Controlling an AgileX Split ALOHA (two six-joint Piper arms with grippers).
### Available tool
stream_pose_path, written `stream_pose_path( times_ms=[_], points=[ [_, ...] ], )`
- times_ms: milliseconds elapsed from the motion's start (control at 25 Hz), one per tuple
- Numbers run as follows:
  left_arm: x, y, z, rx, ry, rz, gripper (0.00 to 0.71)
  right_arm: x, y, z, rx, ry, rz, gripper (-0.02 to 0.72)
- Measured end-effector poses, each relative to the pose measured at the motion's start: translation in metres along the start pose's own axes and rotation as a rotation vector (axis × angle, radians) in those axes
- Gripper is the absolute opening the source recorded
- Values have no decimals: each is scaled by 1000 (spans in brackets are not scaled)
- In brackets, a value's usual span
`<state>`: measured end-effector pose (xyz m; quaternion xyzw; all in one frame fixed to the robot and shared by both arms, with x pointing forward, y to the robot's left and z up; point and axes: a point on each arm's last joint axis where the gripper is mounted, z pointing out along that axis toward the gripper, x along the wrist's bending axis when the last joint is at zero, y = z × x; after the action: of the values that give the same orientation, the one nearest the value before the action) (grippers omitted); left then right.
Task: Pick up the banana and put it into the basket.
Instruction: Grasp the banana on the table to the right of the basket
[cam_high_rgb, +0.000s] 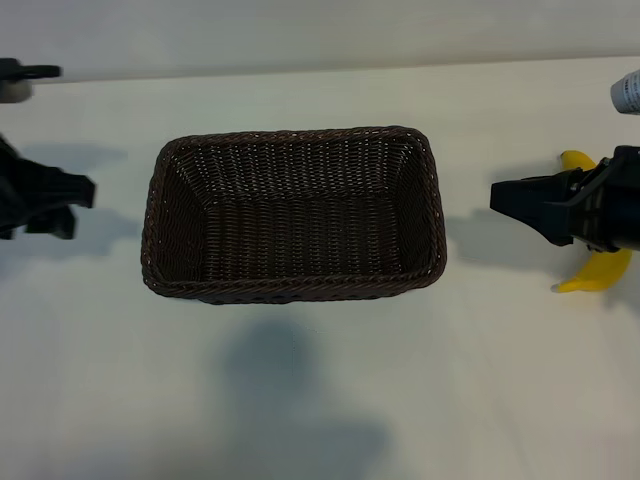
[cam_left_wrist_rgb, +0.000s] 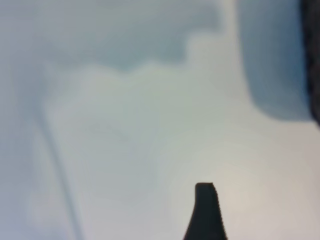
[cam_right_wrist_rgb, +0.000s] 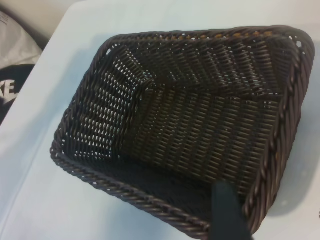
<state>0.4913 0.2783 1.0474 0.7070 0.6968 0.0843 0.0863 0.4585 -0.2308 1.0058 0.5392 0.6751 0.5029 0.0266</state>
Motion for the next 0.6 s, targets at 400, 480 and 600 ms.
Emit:
stream_pose_path(
  times_ms=[400,480,600],
  points=[
    [8,-51,-1,36,44,-4,579,0,0,0,0,0,0,446],
    [9,-64,2,45,41,-11,579,0,0,0,0,0,0,446],
    [8,-84,3,47,18,-27,579,0,0,0,0,0,0,446]
  ],
)
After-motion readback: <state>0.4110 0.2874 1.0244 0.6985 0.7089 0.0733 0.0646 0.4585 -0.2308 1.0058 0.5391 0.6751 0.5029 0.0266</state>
